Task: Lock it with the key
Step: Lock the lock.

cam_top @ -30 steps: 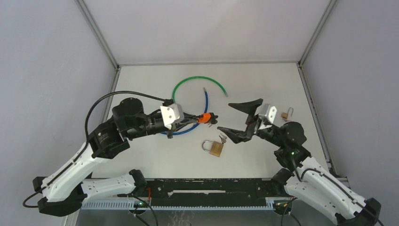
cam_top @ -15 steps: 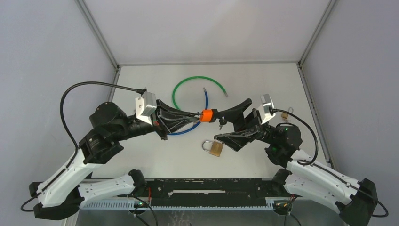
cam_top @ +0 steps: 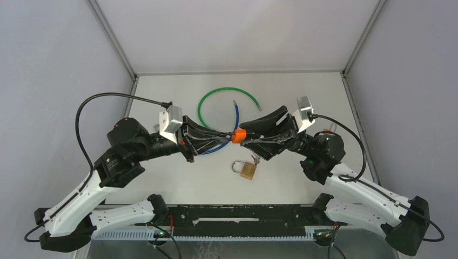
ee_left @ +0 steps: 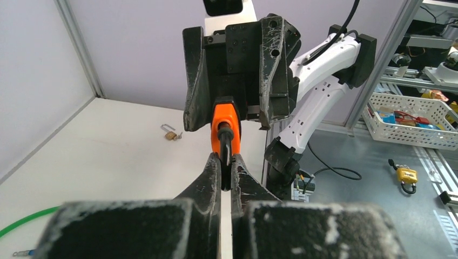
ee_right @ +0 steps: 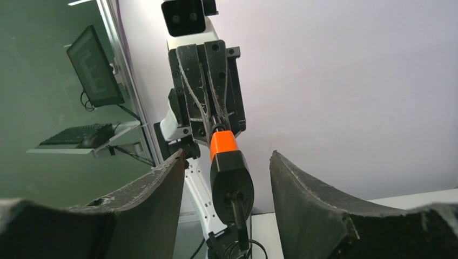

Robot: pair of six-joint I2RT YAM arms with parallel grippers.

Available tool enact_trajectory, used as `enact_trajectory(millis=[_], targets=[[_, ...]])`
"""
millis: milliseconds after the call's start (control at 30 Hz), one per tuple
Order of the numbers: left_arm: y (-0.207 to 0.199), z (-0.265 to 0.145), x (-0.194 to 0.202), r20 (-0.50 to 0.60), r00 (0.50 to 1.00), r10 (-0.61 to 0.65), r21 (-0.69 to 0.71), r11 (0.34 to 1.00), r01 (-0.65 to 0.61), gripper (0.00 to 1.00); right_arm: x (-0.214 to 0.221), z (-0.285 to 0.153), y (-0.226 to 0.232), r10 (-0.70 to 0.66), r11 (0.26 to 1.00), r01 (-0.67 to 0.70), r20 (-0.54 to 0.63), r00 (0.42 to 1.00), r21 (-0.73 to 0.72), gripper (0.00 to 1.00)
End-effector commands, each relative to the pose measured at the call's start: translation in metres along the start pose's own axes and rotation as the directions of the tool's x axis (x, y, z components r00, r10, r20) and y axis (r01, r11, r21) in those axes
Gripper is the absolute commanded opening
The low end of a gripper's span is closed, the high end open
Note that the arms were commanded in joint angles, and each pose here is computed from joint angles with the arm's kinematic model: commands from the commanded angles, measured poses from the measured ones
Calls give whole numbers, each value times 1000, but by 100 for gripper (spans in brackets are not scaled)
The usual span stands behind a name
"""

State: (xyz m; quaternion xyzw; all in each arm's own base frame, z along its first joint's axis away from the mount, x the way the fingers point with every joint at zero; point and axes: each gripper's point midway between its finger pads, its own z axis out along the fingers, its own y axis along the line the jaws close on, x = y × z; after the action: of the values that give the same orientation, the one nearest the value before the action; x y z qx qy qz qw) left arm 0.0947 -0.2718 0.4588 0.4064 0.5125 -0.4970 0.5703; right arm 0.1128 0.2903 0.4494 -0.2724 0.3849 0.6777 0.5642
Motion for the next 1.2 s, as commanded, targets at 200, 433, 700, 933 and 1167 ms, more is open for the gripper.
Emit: enact_trajectory(millis=[200,433,700,933,1167], targets=[[-9,-4,-28,113,993,31,31,999,-35,0,-5,9,10,-17,998,16,-24,1000,-59,65],[-9,-4,-26,112,993,20,30,999,-24,0,-4,9,13,-20,997,17,-33,999,-79,0],[0,-13,7,45,999,-9,-28,1000,10,59,-11,-3,4,-73,997,71,-102,992,-19,0],[9,-21,29,-65,991,118,-39,992,-121,58,-7,-12,7,-150,988,153,-279,949,-11,0],[9,-9,18,-9,994,112,-32,993,-113,54,-8,-9,8,-159,987,162,-287,945,-15,0]])
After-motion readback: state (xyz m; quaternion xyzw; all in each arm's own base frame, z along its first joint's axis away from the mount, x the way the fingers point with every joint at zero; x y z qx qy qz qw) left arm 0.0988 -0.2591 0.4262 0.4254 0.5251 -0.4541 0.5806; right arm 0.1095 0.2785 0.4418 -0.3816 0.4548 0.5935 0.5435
